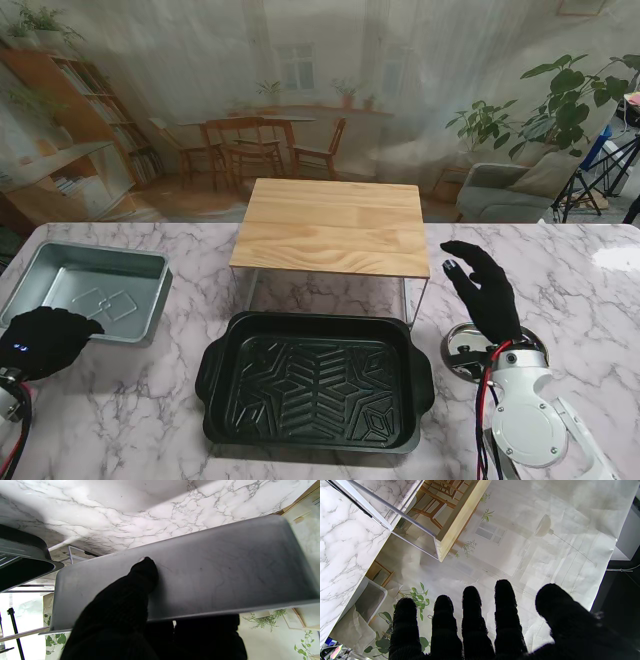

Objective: Stack the baking trays onto the shelf

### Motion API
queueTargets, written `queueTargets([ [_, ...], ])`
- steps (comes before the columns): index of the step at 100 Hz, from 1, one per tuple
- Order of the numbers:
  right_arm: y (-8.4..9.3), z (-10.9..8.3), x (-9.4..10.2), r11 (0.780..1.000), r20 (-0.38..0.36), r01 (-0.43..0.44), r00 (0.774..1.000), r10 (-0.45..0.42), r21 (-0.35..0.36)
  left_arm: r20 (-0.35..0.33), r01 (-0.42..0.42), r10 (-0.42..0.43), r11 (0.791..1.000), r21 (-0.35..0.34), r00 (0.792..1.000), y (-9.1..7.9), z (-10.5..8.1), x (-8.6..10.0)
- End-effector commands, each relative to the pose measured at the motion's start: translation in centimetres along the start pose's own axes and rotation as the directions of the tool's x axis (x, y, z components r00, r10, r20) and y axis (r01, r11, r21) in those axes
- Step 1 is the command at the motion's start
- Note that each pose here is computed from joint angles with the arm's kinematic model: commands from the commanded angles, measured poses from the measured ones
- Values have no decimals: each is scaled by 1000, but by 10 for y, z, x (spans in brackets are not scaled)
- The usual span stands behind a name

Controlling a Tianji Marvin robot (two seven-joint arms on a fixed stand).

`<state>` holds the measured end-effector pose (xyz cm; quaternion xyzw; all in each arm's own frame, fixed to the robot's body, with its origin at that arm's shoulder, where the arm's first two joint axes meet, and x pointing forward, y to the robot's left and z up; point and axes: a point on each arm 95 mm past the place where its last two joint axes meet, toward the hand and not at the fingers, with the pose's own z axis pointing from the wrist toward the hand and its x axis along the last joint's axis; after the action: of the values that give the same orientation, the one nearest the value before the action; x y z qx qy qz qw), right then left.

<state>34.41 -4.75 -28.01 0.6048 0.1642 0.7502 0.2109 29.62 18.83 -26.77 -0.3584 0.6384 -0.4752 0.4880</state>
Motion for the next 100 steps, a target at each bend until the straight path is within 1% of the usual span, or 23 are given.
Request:
queueTargets([
  [1,0,-2,0,1000,3,-4,1000,4,-2,4,-1,1,1000,20,1000,-9,-2,4],
  [25,0,-2,0,1000,3,-1,1000,2,-6,3,37,-37,999,-5,999,-12,-11,24],
  [44,1,-2,0,1000,4,-3,1000,3,-10,-23,59,-59,998,-37,998,-16,-14,45],
  [63,4,-4,0,1000,1,-7,1000,7,-22,-36,74,-76,995,-66,996,-20,-19,59],
  [80,5,-5,0,1000,-1,-7,1000,7,-26,-70,101,-107,991,-86,992,-22,-18,76],
  [91,5,-5,0,1000,0,-8,1000,8,-27,-89,123,-130,988,-89,987,-21,-14,88],
  [100,5,-5,0,1000,1,-9,1000,9,-29,-114,142,-154,984,-105,981,-22,-10,98],
])
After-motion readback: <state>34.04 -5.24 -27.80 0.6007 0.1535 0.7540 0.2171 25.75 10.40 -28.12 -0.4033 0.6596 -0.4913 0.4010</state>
